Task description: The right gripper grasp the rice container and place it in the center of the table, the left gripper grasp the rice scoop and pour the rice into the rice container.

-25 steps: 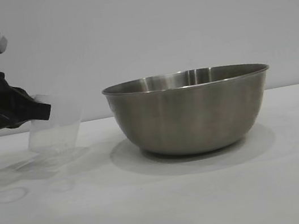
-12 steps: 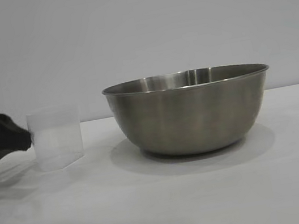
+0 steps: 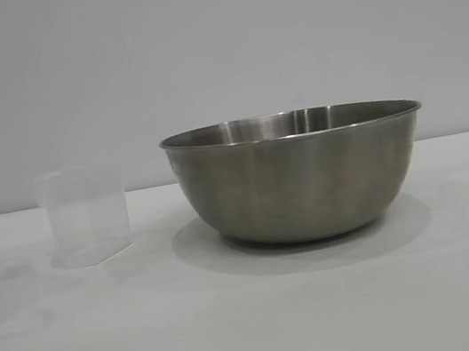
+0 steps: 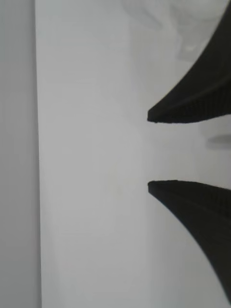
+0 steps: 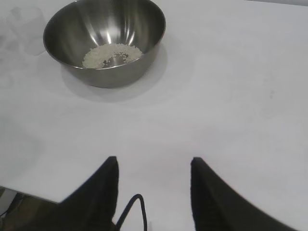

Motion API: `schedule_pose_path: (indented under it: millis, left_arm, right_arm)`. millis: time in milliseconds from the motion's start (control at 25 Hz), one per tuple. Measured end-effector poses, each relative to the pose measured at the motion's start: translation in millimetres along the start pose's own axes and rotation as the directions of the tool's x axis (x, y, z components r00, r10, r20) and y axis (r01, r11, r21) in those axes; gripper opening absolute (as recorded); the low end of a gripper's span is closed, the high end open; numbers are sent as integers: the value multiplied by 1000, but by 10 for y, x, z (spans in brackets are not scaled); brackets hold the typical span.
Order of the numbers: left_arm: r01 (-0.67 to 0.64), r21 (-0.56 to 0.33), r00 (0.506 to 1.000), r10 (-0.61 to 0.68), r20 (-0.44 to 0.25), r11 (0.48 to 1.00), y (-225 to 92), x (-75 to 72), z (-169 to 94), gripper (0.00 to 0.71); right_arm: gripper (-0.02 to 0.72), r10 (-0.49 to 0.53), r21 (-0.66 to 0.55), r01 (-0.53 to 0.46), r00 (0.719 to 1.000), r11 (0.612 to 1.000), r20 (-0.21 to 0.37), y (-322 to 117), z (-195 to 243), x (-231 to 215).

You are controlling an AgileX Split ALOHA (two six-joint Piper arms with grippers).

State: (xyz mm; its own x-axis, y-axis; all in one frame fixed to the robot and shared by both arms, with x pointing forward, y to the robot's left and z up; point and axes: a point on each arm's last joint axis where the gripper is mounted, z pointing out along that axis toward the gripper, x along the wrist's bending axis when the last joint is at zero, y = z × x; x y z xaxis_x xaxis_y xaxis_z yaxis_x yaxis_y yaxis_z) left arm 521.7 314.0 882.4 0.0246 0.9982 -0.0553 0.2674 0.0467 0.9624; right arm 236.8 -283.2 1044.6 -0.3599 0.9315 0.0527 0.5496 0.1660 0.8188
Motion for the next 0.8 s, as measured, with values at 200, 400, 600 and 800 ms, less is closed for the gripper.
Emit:
schedule_pose_path:
  millis: [200, 400, 600, 800]
  left_arm:
    - [-35, -45, 999, 36, 30, 998, 136, -14, -43, 244]
    - [-97, -152, 995, 100, 9, 984, 646, -45, -277, 244]
    - [-115, -274, 993, 117, -7, 955, 1092, -92, -595, 244]
    - [-145, -262, 989, 148, -8, 954, 1373, -166, -1079, 244]
  right_arm:
    - [344, 1, 0, -1, 1000, 1000, 0, 0, 0, 0]
    - [344, 1, 0, -1, 1000, 1000, 0, 0, 0, 0]
    - [344, 1, 0, -1, 1000, 1000, 0, 0, 0, 0]
    - [344, 1, 0, -1, 1000, 1000, 0, 0, 0, 0]
